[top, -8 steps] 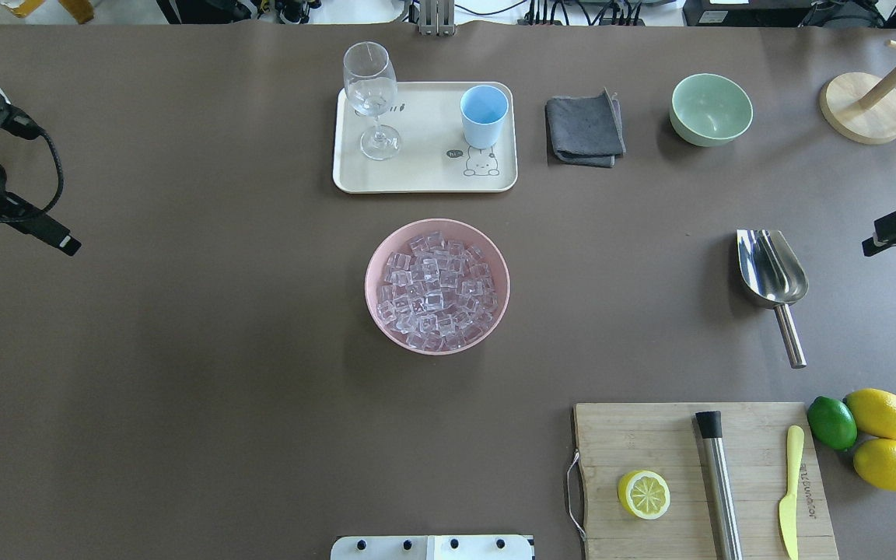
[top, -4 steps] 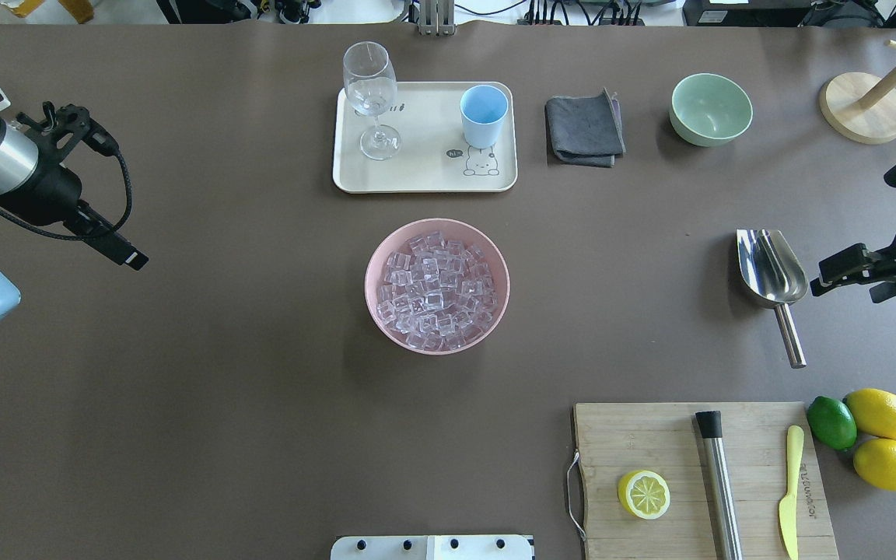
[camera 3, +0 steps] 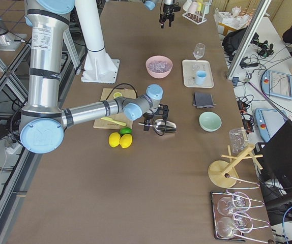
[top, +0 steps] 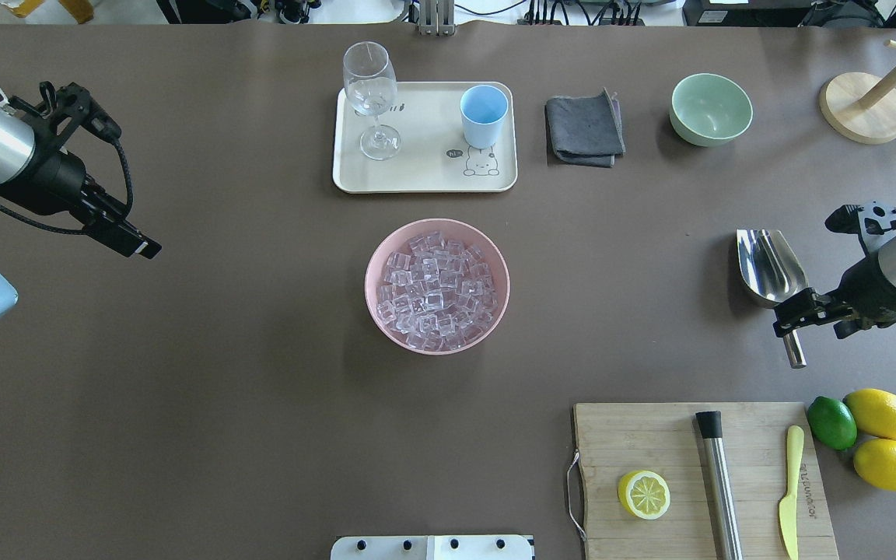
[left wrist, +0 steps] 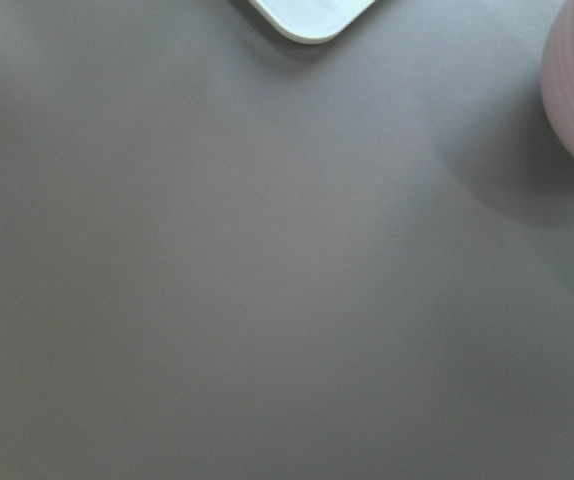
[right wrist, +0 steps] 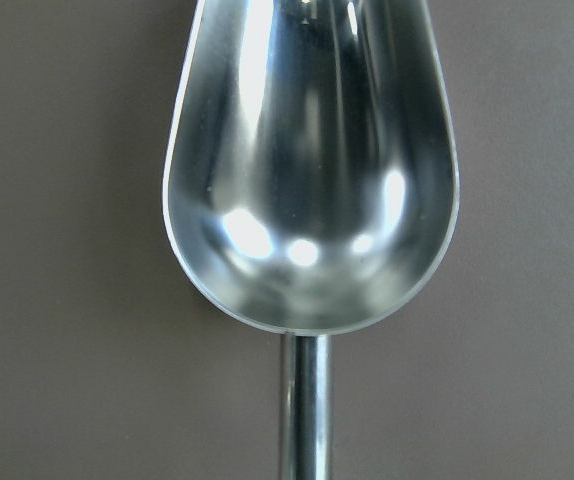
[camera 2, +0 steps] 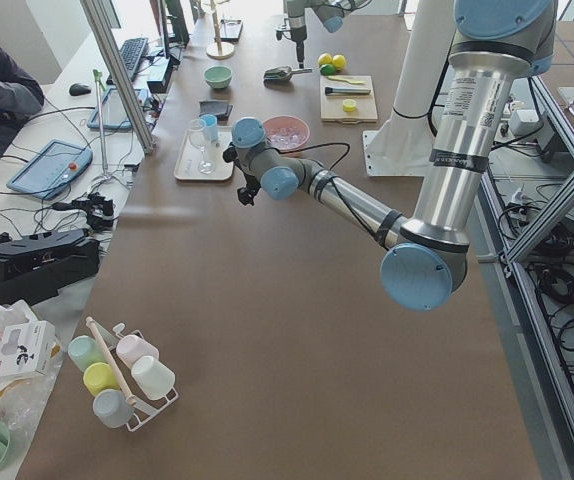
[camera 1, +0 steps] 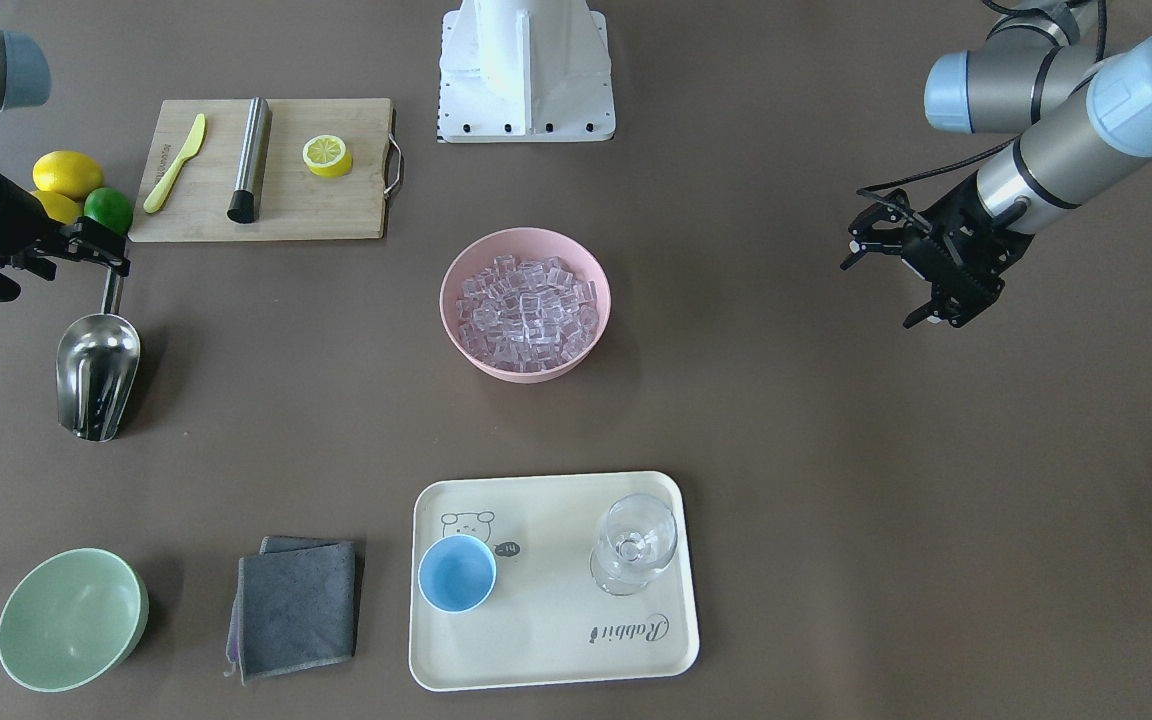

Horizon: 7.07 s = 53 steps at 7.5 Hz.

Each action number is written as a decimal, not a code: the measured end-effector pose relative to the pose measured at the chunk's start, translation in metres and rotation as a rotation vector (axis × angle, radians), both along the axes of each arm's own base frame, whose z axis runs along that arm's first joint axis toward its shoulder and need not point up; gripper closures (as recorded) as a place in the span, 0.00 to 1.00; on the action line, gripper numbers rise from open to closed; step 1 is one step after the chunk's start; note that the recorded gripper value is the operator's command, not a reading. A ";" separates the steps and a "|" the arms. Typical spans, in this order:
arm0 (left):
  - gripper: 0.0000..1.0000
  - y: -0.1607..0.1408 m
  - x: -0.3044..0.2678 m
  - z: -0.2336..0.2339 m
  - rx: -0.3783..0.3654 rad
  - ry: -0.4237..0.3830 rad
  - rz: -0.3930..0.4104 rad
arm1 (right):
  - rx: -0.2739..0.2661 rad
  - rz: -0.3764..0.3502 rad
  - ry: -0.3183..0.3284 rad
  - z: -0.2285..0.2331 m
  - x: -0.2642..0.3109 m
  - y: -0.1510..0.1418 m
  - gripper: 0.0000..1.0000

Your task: Put ice in cup with scoop

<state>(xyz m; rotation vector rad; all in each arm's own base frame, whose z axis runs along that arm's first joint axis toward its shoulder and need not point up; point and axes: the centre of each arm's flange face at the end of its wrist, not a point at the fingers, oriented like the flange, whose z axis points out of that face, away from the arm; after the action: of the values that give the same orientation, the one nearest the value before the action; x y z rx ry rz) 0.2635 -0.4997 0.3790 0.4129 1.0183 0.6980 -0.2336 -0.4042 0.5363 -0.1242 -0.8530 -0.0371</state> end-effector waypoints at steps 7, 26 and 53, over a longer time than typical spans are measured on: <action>0.02 0.064 0.086 -0.025 0.428 0.251 0.097 | -0.019 -0.020 0.079 0.018 -0.033 0.009 1.00; 0.02 0.027 0.258 -0.022 0.825 0.415 0.195 | 0.913 -0.867 0.314 -0.241 -0.007 -0.033 1.00; 0.02 0.045 0.297 -0.047 0.765 0.454 0.228 | 0.688 -1.400 0.562 -0.373 -0.278 -0.053 1.00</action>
<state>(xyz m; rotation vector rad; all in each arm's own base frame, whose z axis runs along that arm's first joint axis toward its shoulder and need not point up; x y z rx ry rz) 0.5603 -0.4547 0.3323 1.1720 1.2090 1.2356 -0.5118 -0.4574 0.1633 -0.0547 -0.0210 -1.5208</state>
